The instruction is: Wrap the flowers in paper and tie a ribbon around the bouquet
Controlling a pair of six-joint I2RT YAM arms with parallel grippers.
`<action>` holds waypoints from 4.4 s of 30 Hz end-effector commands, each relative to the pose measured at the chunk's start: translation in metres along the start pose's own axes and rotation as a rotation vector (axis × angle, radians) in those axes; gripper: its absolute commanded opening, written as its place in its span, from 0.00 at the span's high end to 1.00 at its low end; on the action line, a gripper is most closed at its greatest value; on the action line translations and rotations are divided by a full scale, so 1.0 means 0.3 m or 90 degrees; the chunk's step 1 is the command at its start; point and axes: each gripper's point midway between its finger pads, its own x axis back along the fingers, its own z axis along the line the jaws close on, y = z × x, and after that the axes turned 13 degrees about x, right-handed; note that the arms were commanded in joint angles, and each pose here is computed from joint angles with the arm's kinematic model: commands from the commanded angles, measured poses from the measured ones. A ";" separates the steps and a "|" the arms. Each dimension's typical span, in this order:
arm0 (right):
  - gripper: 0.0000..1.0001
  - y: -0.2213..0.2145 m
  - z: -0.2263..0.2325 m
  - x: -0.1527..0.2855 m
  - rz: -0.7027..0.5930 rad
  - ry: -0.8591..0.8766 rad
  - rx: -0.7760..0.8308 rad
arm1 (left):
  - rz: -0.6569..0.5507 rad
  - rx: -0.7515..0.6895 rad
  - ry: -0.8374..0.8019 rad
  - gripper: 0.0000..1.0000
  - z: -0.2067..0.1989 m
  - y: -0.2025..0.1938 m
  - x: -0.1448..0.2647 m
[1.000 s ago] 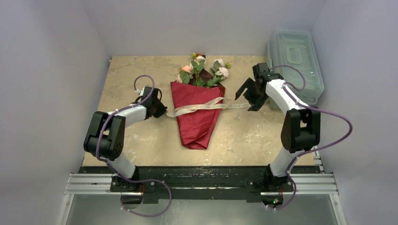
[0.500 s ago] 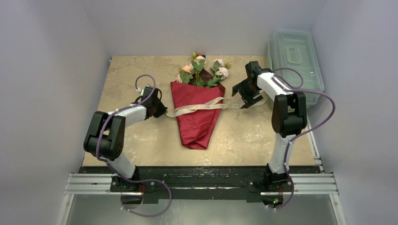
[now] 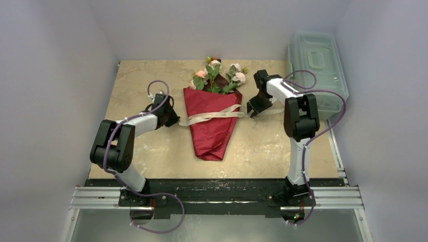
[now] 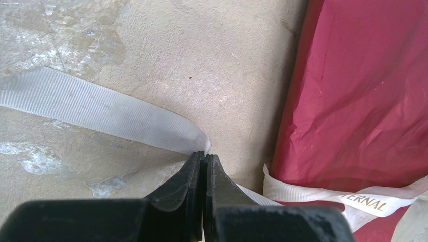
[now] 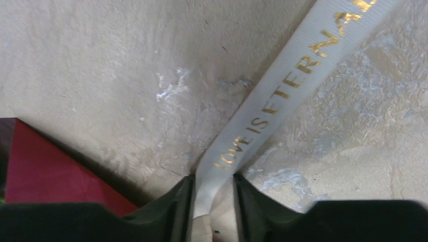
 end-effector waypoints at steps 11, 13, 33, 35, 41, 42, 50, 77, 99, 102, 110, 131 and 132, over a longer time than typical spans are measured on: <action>1.00 0.039 0.042 0.039 -0.018 0.049 0.031 | -0.023 -0.042 -0.035 1.00 -0.046 0.054 0.024; 1.00 0.126 0.067 0.126 -0.071 0.075 0.036 | -0.025 -0.041 -0.032 1.00 -0.042 0.062 0.028; 1.00 0.393 -0.155 0.332 -0.263 -0.017 0.046 | -0.052 -0.030 -0.005 1.00 0.028 0.099 0.065; 0.94 0.370 -0.161 0.291 -0.233 -0.027 0.059 | -0.048 -0.028 -0.008 1.00 0.026 0.095 0.063; 0.30 0.380 -0.118 0.328 -0.233 0.003 0.086 | -0.041 -0.023 -0.016 1.00 0.024 0.083 0.059; 0.28 0.376 -0.093 0.337 -0.228 0.025 0.098 | -0.039 -0.023 -0.015 1.00 0.026 0.081 0.057; 0.24 0.163 0.031 0.298 -0.137 0.113 0.108 | -0.041 -0.017 -0.009 1.00 0.015 0.094 0.068; 0.35 0.057 0.009 0.194 -0.057 0.169 -0.069 | -0.033 0.048 0.004 0.44 -0.073 0.144 0.200; 0.38 0.107 0.042 0.027 -0.048 0.141 -0.146 | 0.144 0.321 -0.014 0.41 -0.179 -0.095 0.162; 0.46 0.098 0.045 0.011 -0.037 0.145 -0.148 | 0.158 0.380 0.001 0.41 -0.174 -0.120 0.149; 0.96 0.114 0.053 0.035 -0.051 0.171 -0.143 | 0.174 0.433 0.014 0.41 -0.166 -0.160 0.105; 1.00 0.122 0.055 0.072 -0.070 0.217 -0.097 | 0.201 0.529 0.076 0.45 -0.184 -0.282 0.053; 1.00 0.123 0.057 0.075 -0.072 0.218 -0.095 | 0.199 0.530 0.081 0.46 -0.177 -0.284 0.050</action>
